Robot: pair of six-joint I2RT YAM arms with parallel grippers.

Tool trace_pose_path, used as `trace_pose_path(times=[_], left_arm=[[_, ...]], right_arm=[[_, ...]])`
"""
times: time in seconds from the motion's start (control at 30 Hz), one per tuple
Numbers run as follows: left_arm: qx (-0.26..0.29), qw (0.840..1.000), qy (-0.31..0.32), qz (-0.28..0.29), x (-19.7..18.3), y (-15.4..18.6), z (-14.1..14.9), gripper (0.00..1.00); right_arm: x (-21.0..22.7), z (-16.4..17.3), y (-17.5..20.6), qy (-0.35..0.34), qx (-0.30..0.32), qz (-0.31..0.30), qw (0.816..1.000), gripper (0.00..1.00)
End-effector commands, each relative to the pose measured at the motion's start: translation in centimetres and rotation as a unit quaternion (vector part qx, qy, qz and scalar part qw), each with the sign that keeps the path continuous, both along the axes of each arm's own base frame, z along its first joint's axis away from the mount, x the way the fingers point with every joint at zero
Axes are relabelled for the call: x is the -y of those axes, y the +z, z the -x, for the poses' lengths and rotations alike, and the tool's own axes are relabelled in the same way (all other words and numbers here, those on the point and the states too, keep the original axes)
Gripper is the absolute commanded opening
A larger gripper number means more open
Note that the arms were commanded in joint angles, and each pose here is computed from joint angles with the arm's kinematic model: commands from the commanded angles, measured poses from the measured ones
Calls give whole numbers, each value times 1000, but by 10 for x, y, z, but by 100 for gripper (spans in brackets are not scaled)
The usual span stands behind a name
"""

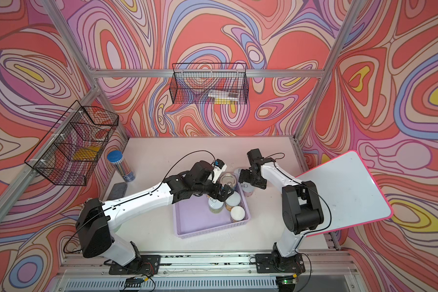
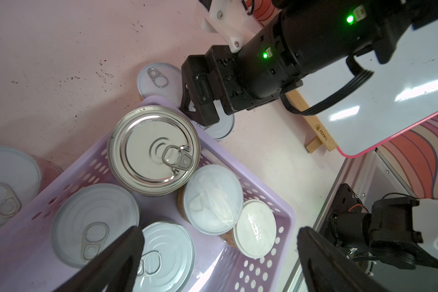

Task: Put the canned food in the basket
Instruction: Pick up the canned food from the center of the board.

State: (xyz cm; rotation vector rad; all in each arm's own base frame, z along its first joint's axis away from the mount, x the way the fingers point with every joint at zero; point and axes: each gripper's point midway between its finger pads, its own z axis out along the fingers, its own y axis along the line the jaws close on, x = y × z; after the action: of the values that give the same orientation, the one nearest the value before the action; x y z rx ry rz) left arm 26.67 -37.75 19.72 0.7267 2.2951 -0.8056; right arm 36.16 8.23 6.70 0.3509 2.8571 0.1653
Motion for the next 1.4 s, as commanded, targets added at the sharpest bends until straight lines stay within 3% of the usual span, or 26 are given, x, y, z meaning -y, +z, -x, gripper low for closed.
trace_pose_path(times=[0.0,0.5,1.07,1.37], left_arm=[[-4,1000,0,-15,-2,-9,2,99],[-4,1000,-13,-21,9,-13,5,99],[-4,1000,-11,-21,8,-14,5,99],[-5,1000,-11,-15,8,-11,6,99]], right_arm=[[19,16,-2,-10,-21,45,999,93],[15,44,-6,-6,-44,28,999,93],[17,42,2,6,-44,57,997,77],[19,41,16,4,-27,65,998,63]])
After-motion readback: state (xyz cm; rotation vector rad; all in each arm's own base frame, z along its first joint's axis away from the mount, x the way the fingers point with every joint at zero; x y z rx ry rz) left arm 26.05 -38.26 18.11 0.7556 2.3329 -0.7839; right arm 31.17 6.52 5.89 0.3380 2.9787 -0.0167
